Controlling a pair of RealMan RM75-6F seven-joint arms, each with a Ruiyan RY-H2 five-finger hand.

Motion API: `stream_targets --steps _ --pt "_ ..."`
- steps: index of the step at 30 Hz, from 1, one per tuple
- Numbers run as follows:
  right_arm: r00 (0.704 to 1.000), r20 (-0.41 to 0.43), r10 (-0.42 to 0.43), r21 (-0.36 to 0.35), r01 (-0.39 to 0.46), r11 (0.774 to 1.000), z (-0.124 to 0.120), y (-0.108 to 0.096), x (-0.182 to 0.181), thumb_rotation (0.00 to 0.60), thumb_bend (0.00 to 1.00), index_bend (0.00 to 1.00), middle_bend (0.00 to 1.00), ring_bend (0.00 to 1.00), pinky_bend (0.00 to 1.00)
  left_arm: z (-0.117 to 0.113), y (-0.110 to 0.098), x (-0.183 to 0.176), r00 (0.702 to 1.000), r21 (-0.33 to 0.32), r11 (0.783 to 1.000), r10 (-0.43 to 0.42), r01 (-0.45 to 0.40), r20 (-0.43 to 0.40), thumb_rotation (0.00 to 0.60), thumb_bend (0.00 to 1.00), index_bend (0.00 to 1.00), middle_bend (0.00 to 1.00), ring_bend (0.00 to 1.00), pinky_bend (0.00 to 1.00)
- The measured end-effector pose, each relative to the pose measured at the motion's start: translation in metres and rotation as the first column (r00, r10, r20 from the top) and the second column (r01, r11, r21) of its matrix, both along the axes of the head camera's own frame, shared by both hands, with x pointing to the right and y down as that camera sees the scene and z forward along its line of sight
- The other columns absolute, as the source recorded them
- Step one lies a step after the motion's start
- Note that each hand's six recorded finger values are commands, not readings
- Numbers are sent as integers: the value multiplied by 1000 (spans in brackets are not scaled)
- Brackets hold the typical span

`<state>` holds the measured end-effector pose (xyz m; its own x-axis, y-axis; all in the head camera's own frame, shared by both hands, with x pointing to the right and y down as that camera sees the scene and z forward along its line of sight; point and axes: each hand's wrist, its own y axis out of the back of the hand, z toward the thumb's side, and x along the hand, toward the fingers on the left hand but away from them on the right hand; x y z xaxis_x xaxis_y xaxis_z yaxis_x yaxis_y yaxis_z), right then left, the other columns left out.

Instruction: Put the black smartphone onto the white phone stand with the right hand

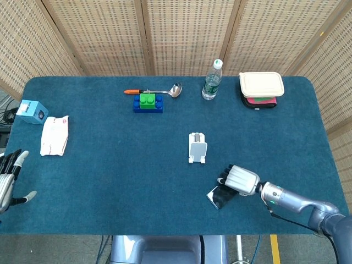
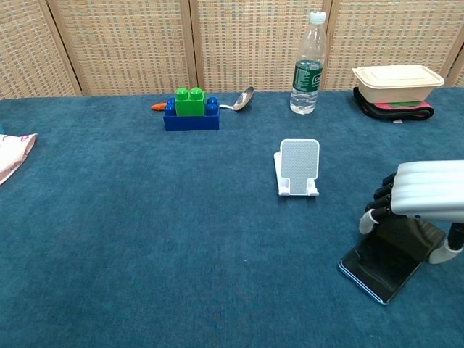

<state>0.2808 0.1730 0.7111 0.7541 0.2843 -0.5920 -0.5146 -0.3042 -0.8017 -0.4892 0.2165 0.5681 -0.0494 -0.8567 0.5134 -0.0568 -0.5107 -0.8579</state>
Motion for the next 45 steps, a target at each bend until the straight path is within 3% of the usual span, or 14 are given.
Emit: stream_targets --steps 12,17,21,24,27,34,40,43,45 --pt "998 58 -30 65 26 998 -25 -5 6 600 766 564 535 509 457 1 1 1 1000 -7 1000 5 -5 -2 600 0 0 0 0 0" --pt "994 62 -86 184 73 980 -40 -16 1 600 764 564 535 509 465 1 0 2 1000 -10 1000 7 -7 -6 600 0 0 0 0 0" --pt "989 45 -139 324 117 939 -54 -32 -7 600 764 564 535 508 466 1 -1 2 1000 -7 1000 5 -5 -4 600 0 0 0 0 0" --pt "984 25 -175 430 147 891 -66 -45 -17 600 764 564 536 508 465 0 0 1 1000 -6 1000 3 -4 -5 600 0 0 0 0 0" --pt "977 -21 -211 536 189 823 -75 -56 -27 600 770 564 541 509 465 1 1 2 1000 -10 1000 9 -9 -6 600 0 0 0 0 0" --pt "948 -170 -268 723 305 620 -88 -71 -57 600 774 564 544 509 465 7 6 7 999 -42 999 33 -34 -12 600 0 0 0 0 0" --pt "911 -312 -271 789 407 460 -87 -76 -83 600 775 564 544 509 465 9 6 9 999 -52 998 38 -39 -18 600 0 0 0 0 0" --pt "888 -372 -270 802 454 389 -84 -76 -96 600 775 564 544 509 465 9 6 8 999 -56 998 30 -31 -31 600 0 0 0 0 0" --pt "873 -406 -269 802 482 353 -80 -76 -103 600 775 564 544 509 466 8 5 7 999 -65 998 24 -27 -45 600 0 0 0 0 0"
